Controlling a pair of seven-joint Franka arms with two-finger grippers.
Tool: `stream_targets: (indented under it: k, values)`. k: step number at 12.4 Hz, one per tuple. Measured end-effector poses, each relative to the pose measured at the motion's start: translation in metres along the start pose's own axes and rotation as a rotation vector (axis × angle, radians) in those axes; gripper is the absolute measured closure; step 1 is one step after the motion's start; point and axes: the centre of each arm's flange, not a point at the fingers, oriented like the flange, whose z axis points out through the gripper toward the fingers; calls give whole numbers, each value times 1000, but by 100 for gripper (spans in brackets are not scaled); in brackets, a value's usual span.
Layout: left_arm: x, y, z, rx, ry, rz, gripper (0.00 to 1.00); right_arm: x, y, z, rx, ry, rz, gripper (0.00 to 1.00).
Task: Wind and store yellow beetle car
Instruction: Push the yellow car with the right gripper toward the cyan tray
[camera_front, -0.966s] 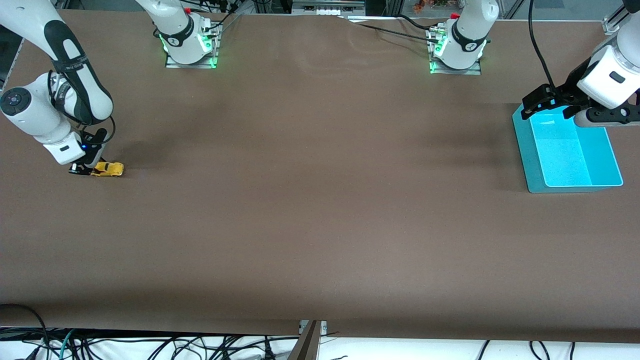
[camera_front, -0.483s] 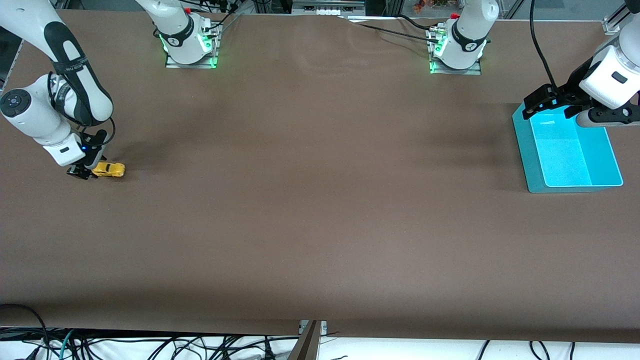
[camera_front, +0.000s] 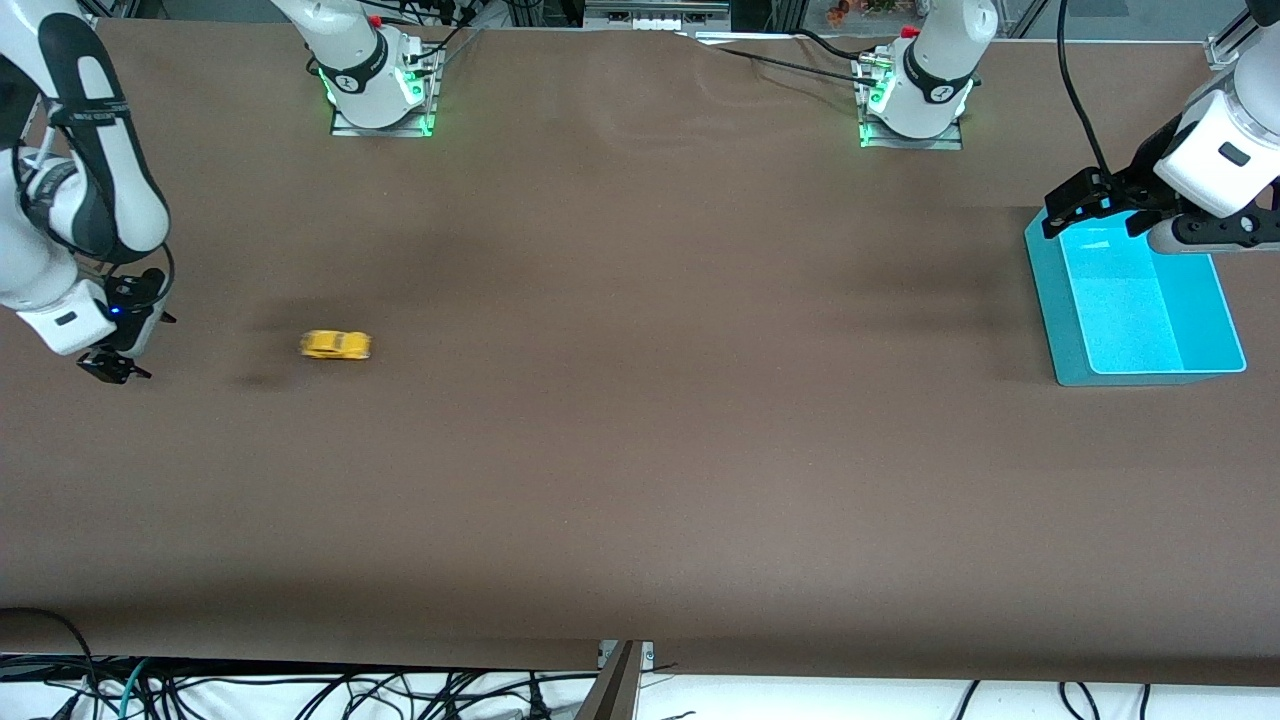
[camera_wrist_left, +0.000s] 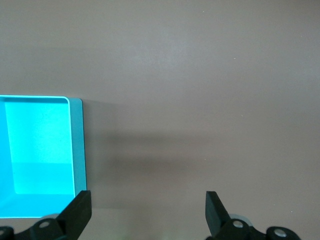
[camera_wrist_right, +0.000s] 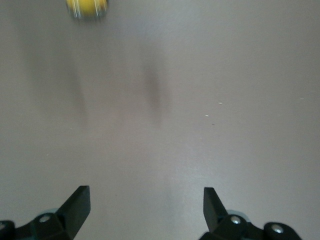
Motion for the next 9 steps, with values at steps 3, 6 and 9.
stream_targets:
  k: [3,6,9]
  values:
    - [0,0,0,0,0,0,0,-3,12,-17,-5,29,33,0]
    - [0,0,0,0,-1,0,0,-2,32,-49,-7,40,30,0]
    - [0,0,2,1,-7,0,0,15,60,-98,-38,62,97,0]
